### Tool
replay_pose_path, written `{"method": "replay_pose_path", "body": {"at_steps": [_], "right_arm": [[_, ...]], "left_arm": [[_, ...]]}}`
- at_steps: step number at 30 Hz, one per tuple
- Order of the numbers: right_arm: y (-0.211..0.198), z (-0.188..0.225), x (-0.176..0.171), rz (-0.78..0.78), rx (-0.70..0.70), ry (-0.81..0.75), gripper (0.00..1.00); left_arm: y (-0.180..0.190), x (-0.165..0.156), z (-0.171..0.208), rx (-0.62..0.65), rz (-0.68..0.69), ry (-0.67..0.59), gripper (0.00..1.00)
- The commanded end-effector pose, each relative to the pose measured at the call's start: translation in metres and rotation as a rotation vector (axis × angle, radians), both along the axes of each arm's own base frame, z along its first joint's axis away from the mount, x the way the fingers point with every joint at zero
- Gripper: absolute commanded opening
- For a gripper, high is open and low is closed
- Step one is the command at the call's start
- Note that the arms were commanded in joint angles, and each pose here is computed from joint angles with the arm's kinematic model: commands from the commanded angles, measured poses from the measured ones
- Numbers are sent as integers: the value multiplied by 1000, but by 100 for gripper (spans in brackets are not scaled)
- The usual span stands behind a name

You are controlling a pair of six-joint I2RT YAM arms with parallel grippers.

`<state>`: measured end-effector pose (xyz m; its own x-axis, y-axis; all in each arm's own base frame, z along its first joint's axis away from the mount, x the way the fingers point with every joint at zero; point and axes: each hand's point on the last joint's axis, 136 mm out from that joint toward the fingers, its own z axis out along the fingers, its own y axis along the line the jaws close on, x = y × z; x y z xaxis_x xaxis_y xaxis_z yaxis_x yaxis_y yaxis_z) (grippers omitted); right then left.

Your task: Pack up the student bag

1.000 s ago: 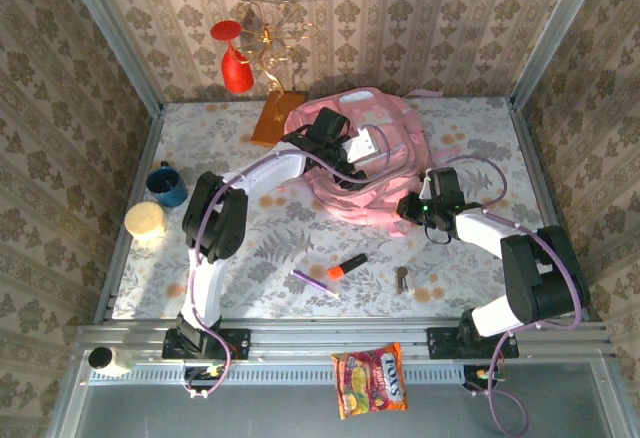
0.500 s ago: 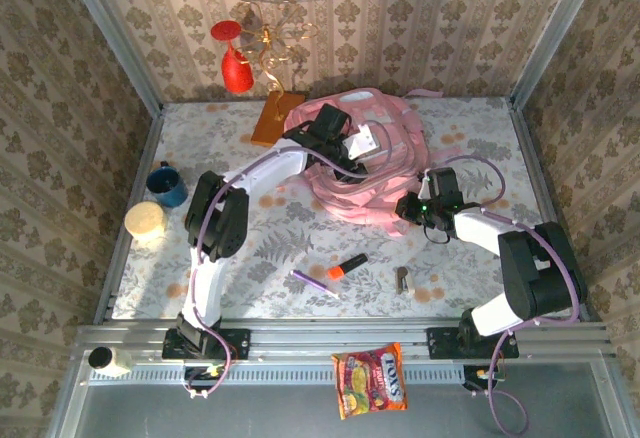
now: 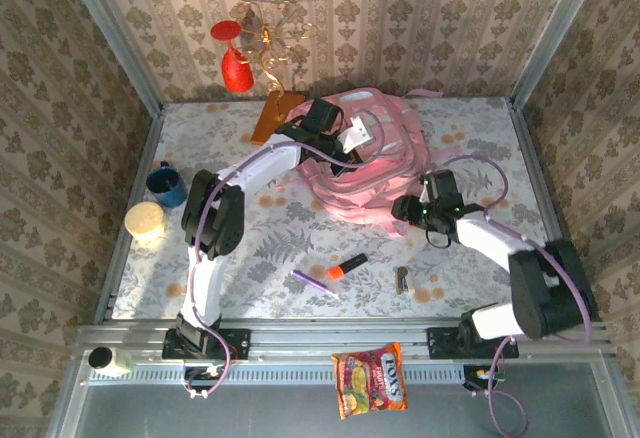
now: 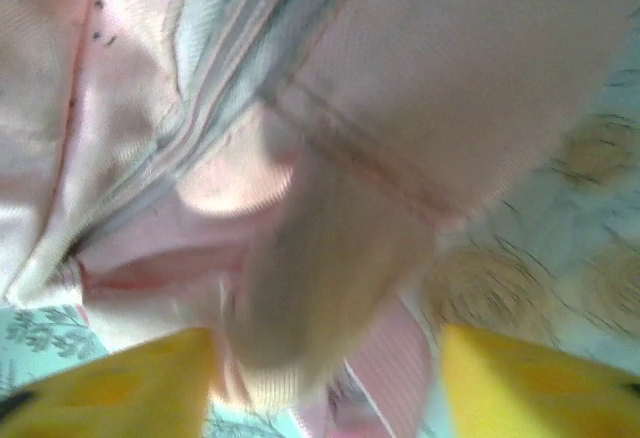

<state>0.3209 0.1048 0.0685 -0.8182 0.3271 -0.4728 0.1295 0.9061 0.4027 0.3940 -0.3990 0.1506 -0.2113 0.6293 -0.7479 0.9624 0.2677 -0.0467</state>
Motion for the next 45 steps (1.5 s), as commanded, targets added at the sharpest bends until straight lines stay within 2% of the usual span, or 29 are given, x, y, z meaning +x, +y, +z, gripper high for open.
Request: {"method": "replay_pose_path", "body": {"at_steps": [1, 3, 8, 13, 18, 21, 24, 27, 31, 35, 38, 45], "right_arm": [[-21, 7, -45, -40, -216, 60, 87], [-19, 8, -73, -37, -268, 76, 91], [-7, -15, -125, -11, -287, 179, 92], [-5, -34, -144, 24, -404, 243, 89], [18, -54, -149, 94, -376, 286, 61], [23, -57, -152, 116, -373, 299, 38], [26, -44, -145, 122, -362, 264, 31], [34, 3, -113, 113, -300, 129, 28], [61, 80, -37, 35, 64, -114, 31], [68, 134, 35, -70, 180, -282, 36], [66, 146, 80, -170, 274, -344, 37], [85, 121, 152, -250, 321, -321, 38]], "left_arm": [[7, 13, 39, -102, 43, -57, 0], [9, 14, 49, -126, 62, -61, 0], [11, 17, 73, -174, 93, -79, 0], [8, 17, 84, -196, 87, -87, 0], [9, 18, 87, -183, 96, -95, 0], [11, 20, 94, -182, 113, -101, 0], [13, 21, 103, -199, 129, -97, 0], [13, 21, 115, -237, 142, -81, 0], [12, 18, 133, -296, 147, -50, 0], [12, 16, 147, -356, 149, -14, 0], [10, 17, 157, -382, 151, 1, 0], [3, 20, 185, -437, 138, 39, 0]]}}
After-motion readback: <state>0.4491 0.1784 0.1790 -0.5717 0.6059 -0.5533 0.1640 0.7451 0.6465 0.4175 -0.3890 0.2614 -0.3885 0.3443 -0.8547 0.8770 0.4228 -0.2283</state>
